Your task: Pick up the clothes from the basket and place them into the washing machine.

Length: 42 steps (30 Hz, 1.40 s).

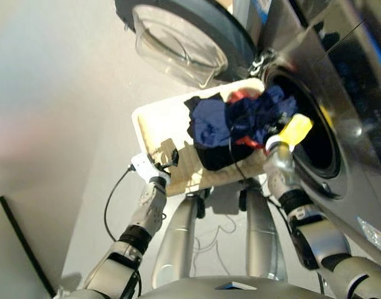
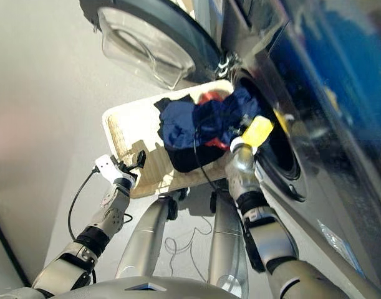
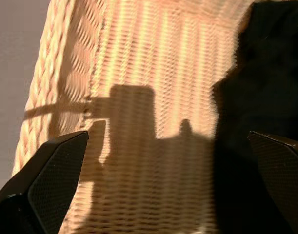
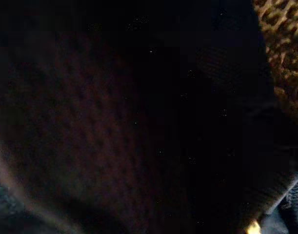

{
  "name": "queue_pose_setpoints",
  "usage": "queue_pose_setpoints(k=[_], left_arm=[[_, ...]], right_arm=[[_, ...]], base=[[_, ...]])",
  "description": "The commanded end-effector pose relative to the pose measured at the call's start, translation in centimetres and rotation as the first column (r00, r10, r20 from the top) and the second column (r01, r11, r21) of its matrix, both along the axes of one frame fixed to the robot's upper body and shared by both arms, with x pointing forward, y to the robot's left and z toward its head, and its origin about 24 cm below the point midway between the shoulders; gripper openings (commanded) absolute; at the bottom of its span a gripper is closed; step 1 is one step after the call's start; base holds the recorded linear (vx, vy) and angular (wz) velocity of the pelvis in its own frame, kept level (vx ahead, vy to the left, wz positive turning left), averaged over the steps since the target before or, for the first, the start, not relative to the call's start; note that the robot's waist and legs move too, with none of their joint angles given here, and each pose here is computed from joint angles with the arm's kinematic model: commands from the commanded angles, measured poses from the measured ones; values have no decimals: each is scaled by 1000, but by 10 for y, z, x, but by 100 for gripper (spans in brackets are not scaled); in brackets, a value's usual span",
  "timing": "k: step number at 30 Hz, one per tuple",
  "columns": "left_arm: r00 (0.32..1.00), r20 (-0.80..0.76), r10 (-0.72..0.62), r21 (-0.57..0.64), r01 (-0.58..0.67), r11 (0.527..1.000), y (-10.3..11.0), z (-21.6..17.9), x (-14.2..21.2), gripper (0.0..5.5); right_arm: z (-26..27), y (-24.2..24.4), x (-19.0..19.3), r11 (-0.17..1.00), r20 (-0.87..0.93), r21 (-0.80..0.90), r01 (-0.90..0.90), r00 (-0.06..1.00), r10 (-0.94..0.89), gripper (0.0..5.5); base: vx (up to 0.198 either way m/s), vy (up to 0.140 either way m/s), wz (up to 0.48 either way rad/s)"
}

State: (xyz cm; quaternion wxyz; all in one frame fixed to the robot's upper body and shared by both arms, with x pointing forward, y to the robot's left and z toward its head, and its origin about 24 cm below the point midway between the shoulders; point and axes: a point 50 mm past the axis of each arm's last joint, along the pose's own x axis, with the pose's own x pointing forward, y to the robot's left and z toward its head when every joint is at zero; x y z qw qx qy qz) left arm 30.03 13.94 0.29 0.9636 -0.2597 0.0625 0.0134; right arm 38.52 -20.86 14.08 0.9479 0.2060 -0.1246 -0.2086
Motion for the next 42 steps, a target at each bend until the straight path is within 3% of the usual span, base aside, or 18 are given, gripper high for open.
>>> queue_pose_setpoints(k=[1,5,7,10,13,17,18,19,24,28,33,42], left_arm=[[994,102,43,80,-52,995,26,18,2,550],[993,120,10,77,-20,997,21,23,4,550],[995,96,2,87,-11,996,17,19,5,550],[996,93,5,111,-15,994,17,18,7,550],[995,98,7,120,-18,993,19,18,6,550],[994,108,7,113,-19,993,17,20,8,550],[993,116,5,109,-17,994,15,22,10,550],[991,130,-8,115,-7,993,12,25,11,550],[974,202,-101,145,72,987,-6,44,20,550],[958,225,-175,195,132,972,-20,54,27,550],[949,211,-232,260,174,950,-38,59,38,550],[958,173,-231,394,148,907,-45,68,58,550]], right_arm=[[86,-26,5,990,270,94,105,954,-127,0],[137,-54,-9,958,451,247,143,858,-244,0],[173,-82,-43,906,604,353,233,683,-411,0],[171,-107,-63,815,577,461,351,579,-576,0],[152,-115,-61,772,488,443,456,600,-635,0],[125,-107,-47,800,412,376,468,689,-597,0],[114,-101,-42,813,382,357,460,722,-577,166],[101,-96,-35,835,344,327,442,767,-541,550],[55,-66,-7,971,168,17,239,957,-238,550],[32,-37,3,984,51,-178,27,999,-18,550],[3,11,3,865,-94,-441,-240,971,221,550],[-16,67,-5,680,-191,-590,-436,893,407,550]], base=[[0,0,0],[0,0,0],[0,0,0],[35,26,-87],[32,39,-22],[0,0,0],[0,0,0],[0,0,0],[0,0,0],[0,0,0],[0,0,0],[0,0,0]])
